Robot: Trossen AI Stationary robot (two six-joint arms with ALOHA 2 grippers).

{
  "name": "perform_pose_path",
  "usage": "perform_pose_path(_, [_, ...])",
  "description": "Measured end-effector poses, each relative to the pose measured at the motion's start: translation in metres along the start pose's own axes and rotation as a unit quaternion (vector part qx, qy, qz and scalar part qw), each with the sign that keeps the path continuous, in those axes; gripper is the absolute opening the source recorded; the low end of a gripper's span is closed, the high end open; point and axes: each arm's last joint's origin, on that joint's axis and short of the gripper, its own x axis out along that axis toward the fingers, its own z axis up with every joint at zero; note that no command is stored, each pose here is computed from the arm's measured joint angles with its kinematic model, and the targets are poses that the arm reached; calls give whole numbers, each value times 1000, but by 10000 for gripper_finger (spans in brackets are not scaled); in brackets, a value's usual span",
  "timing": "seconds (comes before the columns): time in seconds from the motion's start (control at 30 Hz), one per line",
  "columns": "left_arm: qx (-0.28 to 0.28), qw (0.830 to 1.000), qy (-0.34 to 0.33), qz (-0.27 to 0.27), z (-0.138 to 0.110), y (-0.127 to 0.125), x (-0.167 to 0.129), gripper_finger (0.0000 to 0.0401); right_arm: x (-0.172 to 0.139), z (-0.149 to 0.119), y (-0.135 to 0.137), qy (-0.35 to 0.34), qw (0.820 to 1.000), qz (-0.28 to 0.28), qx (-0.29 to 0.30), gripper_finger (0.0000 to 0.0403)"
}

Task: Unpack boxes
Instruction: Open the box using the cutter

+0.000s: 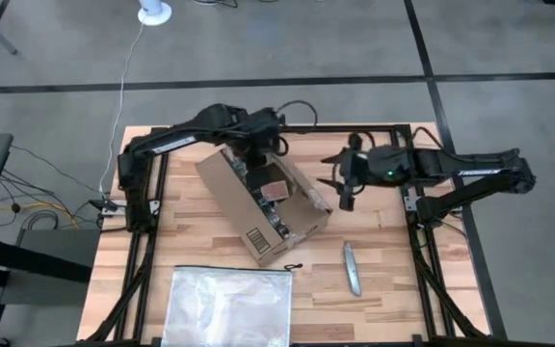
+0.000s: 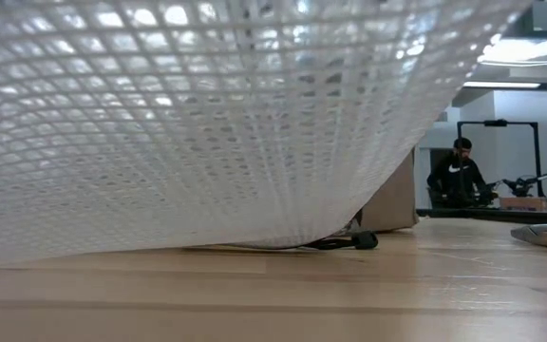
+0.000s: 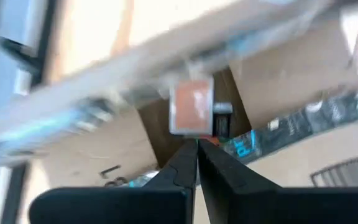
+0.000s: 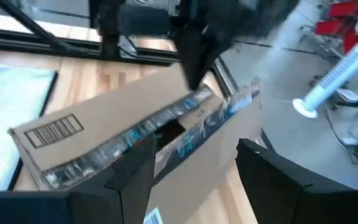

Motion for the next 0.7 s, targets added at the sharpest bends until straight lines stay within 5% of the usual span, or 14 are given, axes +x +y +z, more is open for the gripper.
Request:
perform_pose_path(0.33, [-79,985,-47,143,-42,-70,-64,0,63,-1,39,42,989,76,-124,208])
perform_pose_path(0.57, [-115,975,-55,180,-90,-103,-60,0,97,48,47,30,988,82,-130,207])
perform_pose_path(0.7, [-145,969,-71,189,-126,-103,-45,0,145,42,57,105,976,97,-163,207])
